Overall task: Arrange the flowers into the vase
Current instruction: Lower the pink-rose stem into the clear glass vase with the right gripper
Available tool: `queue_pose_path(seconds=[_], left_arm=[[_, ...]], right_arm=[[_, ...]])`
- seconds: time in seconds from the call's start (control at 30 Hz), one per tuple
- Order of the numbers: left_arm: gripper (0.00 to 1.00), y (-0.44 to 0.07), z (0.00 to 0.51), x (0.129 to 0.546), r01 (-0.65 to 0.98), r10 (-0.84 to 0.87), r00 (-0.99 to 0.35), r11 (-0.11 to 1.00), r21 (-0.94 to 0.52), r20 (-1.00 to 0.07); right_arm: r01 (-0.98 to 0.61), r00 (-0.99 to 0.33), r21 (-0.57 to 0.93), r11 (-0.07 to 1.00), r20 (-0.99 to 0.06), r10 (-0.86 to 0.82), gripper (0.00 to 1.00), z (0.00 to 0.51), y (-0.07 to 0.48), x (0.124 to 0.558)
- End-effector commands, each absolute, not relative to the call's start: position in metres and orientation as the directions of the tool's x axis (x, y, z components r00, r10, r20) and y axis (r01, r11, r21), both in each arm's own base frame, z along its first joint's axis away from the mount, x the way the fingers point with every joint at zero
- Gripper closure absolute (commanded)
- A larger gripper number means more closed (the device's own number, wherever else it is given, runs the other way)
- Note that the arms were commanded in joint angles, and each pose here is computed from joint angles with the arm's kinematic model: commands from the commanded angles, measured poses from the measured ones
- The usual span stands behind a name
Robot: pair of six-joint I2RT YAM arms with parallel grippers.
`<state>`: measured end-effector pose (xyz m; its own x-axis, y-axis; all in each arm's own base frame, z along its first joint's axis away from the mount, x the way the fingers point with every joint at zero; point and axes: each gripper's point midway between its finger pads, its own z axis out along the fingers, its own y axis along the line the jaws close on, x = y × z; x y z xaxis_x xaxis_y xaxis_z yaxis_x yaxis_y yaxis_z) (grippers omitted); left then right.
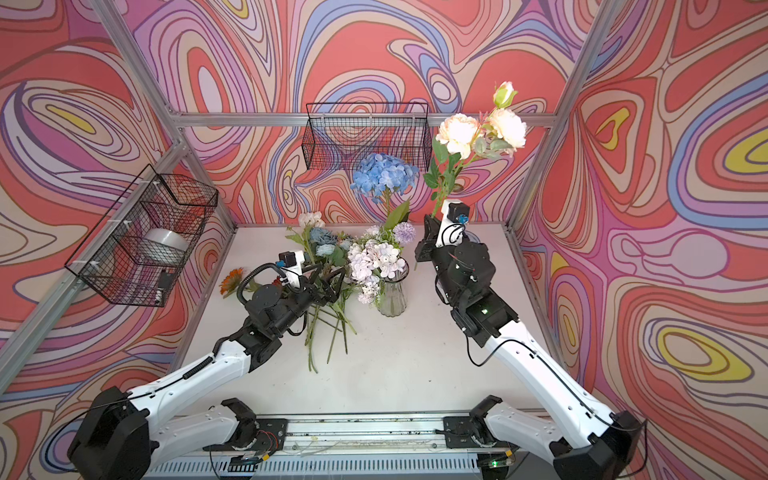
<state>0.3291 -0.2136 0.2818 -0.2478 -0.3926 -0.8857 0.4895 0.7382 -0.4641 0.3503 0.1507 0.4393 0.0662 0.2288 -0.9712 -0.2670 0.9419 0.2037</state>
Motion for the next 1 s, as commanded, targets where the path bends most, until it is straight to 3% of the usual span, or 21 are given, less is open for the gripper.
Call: queue_pose_path(seconds=[0.0,0.33,0.67,0.97], left_arm=[[0.0,-0.205,0.289,0.328,0.465,-0.411,-0.216,0.754,-0.464,-0.886],[0.0,-0.188,0.285,0.324,0.412,-0.418,-0.183,0.789,-0.455,-0.89],[0.0,-0.174,0.278,0.323,0.344,-0.43,-0.179,0.815,-0.466,-0.885],[0.0,-0.153,0.255,0.326,0.228,-0.435,-0.172,0.856,-0.465,-0.884]], right_arm=[[-0.363,0.06,0.285,0.887,-0.943,0.327,1.0,0.439,0.164,0.354],[-0.364,-0.034,0.346,0.865,-0.933,0.358,1.0,0.354,0.172,0.375],[-0.343,-0.274,0.408,0.846,-0.905,0.325,1.0,0.253,0.189,0.377],[-0.32,-0.437,0.413,0.853,-0.863,0.254,1.0,0.207,0.198,0.372]])
